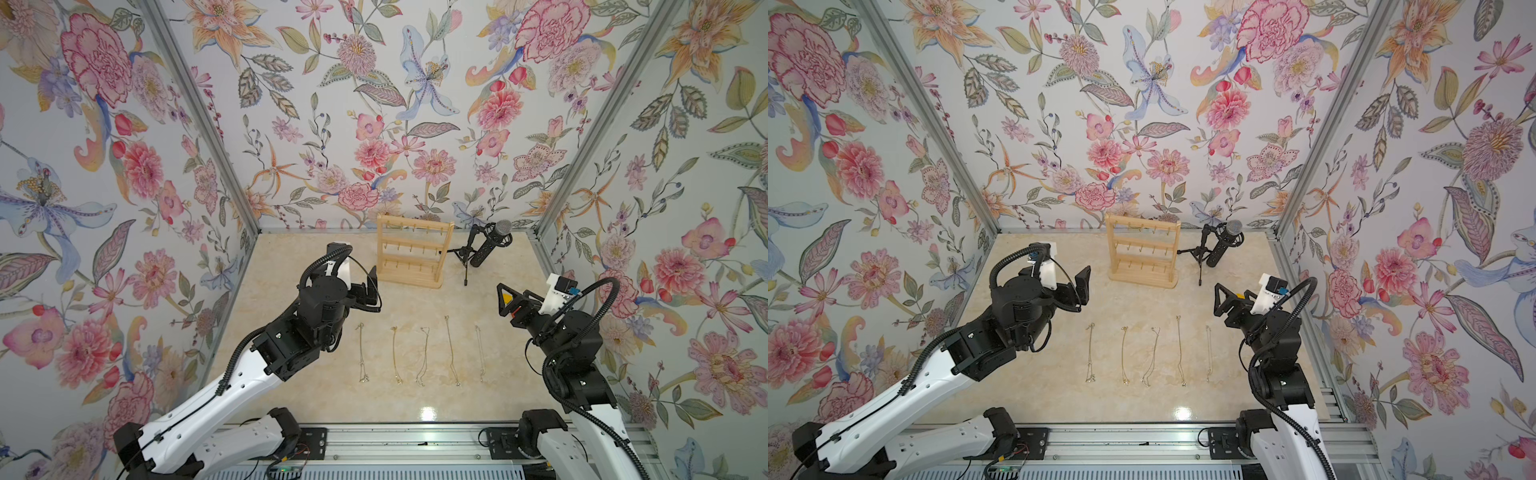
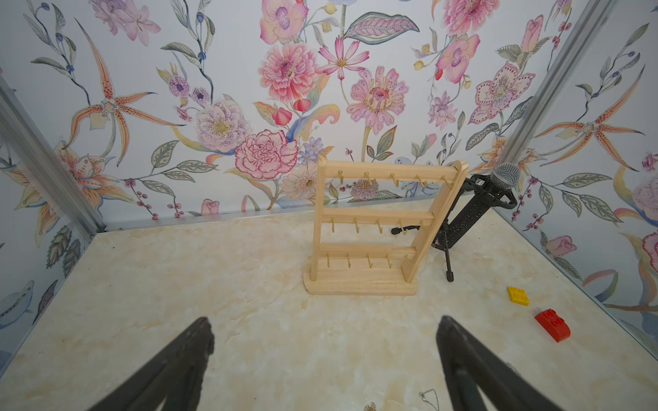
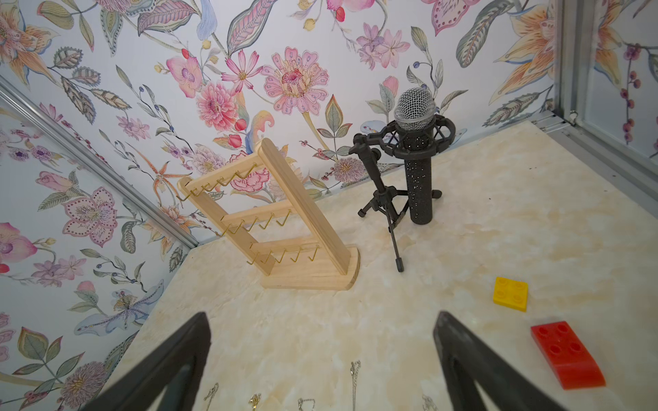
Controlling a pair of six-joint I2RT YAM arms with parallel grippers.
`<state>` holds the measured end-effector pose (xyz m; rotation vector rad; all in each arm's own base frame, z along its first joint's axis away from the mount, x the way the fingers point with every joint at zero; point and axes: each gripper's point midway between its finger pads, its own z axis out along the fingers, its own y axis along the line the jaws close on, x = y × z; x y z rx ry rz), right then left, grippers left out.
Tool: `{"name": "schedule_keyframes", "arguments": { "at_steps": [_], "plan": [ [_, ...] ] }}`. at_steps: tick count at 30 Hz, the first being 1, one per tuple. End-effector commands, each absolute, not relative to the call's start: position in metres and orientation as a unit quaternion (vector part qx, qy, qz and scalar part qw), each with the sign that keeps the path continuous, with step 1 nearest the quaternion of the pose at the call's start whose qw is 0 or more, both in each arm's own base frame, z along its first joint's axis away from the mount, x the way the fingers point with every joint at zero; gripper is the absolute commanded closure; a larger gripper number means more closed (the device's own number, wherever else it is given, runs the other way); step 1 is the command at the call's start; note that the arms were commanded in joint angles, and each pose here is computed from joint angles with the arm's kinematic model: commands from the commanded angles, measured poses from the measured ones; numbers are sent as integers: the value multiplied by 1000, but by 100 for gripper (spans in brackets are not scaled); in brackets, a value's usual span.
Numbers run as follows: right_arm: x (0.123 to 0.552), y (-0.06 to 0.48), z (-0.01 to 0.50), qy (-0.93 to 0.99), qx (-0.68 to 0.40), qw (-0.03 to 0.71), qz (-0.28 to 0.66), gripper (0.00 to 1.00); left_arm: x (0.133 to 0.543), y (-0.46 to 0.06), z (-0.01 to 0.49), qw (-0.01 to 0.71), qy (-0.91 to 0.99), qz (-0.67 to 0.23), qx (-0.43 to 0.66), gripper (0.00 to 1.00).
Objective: Take the necklace off the jewelry display stand
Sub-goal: Reset both arms
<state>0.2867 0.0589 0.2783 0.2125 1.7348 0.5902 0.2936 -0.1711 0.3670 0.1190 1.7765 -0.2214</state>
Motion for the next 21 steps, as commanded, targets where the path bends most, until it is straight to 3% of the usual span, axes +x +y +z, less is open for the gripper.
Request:
{"name": "schedule_keyframes", "arguments": {
  "at_steps": [1,14,21],
  "plan": [
    [295,66,311,725,65,634,261,0,297,-156,385,630,768,-97,60,1],
    [341,80,275,766,26,616,183,0,356,-103,413,659,745,-104,11,1],
    [367,73,242,788,38,600,132,0,393,-43,374,662,735,-136,-54,1]
  ]
}}
